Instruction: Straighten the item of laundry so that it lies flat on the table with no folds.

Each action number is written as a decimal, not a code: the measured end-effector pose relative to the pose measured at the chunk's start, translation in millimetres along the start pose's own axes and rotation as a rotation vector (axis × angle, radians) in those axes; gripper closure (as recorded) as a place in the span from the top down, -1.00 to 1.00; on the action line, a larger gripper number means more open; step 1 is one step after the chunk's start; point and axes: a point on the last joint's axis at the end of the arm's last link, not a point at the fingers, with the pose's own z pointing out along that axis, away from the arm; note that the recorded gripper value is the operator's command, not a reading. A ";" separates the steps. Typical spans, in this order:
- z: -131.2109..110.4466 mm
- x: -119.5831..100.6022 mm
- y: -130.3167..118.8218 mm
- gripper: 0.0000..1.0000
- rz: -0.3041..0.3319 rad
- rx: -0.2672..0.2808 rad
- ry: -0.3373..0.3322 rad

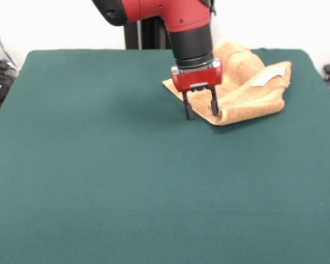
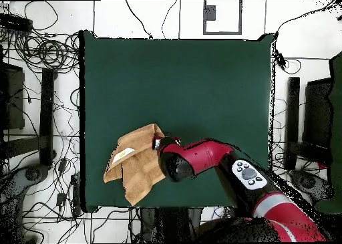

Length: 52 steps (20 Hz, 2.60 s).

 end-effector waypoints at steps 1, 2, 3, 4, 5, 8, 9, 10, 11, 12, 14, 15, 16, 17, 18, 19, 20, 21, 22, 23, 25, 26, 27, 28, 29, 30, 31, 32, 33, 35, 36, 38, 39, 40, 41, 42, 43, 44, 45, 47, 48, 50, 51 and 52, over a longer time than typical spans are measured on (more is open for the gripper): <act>0.0 -0.4 0.0 1.00 0.002 -0.001 0.002; 0.0 -0.5 0.2 1.00 0.002 0.000 0.004; -0.1 -0.6 0.6 1.00 0.001 0.001 0.007; -0.2 -0.8 0.6 1.00 0.000 0.002 0.008; -0.1 -0.8 0.8 1.00 0.000 0.002 0.009; -0.2 -1.2 0.6 1.00 0.002 0.000 0.009; -0.3 -1.5 0.5 1.00 0.003 0.000 0.010; -0.4 -1.7 0.6 1.00 0.004 -0.001 0.012; -0.6 -2.6 0.6 1.00 0.007 -0.002 0.017; -1.0 -3.4 0.5 1.00 0.009 -0.002 0.021; -3.9 -5.4 0.3 1.00 0.011 0.008 0.045; -5.4 -6.2 0.4 1.00 0.010 0.014 0.052; -8.9 -8.2 0.7 1.00 0.008 0.027 0.066; -13.4 -10.8 1.1 1.00 0.007 0.041 0.079; -22.8 -16.6 1.5 1.00 0.008 0.066 0.101; -26.5 -19.1 1.7 1.00 0.008 0.075 0.107; -32.7 -23.2 2.2 1.00 0.009 0.088 0.117; -37.6 -26.6 3.2 1.00 0.008 0.097 0.122; -43.2 -30.8 4.9 1.00 0.006 0.105 0.127; -48.4 -35.2 6.9 1.00 0.004 0.110 0.128; -58.7 -45.4 11.4 1.00 0.004 0.117 0.122; -61.1 -48.8 13.1 1.00 0.002 0.116 0.115; -63.4 -52.2 14.7 1.00 0.001 0.115 0.109; -64.5 -54.0 15.7 1.00 0.000 0.114 0.105; -66.0 -56.6 18.2 1.00 -0.004 0.110 0.099; -66.1 -57.7 20.1 1.00 -0.006 0.105 0.097; -65.4 -57.5 22.0 1.00 -0.008 0.102 0.098; -64.7 -57.3 23.9 1.00 -0.011 0.098 0.098; -64.0 -57.0 25.8 1.00 -0.013 0.095 0.099; -60.2 -52.7 29.1 1.00 -0.018 0.090 0.108; -58.2 -50.6 30.5 1.00 -0.021 0.088 0.112; -52.8 -44.8 34.2 1.00 -0.030 0.081 0.123; -50.0 -41.6 35.7 1.00 -0.032 0.077 0.129; -46.9 -38.6 36.9 1.00 -0.032 0.071 0.134; -42.8 -34.3 37.6 1.00 -0.029 0.064 0.143; -40.0 -31.5 38.2 1.00 -0.026 0.058 0.148; -37.0 -28.3 38.8 1.00 -0.023 0.053 0.155; -35.4 -26.4 39.3 1.00 -0.022 0.050 0.159; -33.1 -24.1 39.8 1.00 -0.019 0.045 0.163; -27.4 -17.5 41.3 1.00 -0.014 0.034 0.175; -23.7 -13.8 42.1 1.00 -0.016 0.027 0.179; -19.6 -9.2 42.3 1.00 -0.024 0.020 0.179; -16.8 -6.3 42.3 1.00 -0.031 0.014 0.176; -15.1 -4.5 42.4 1.00 -0.035 0.010 0.174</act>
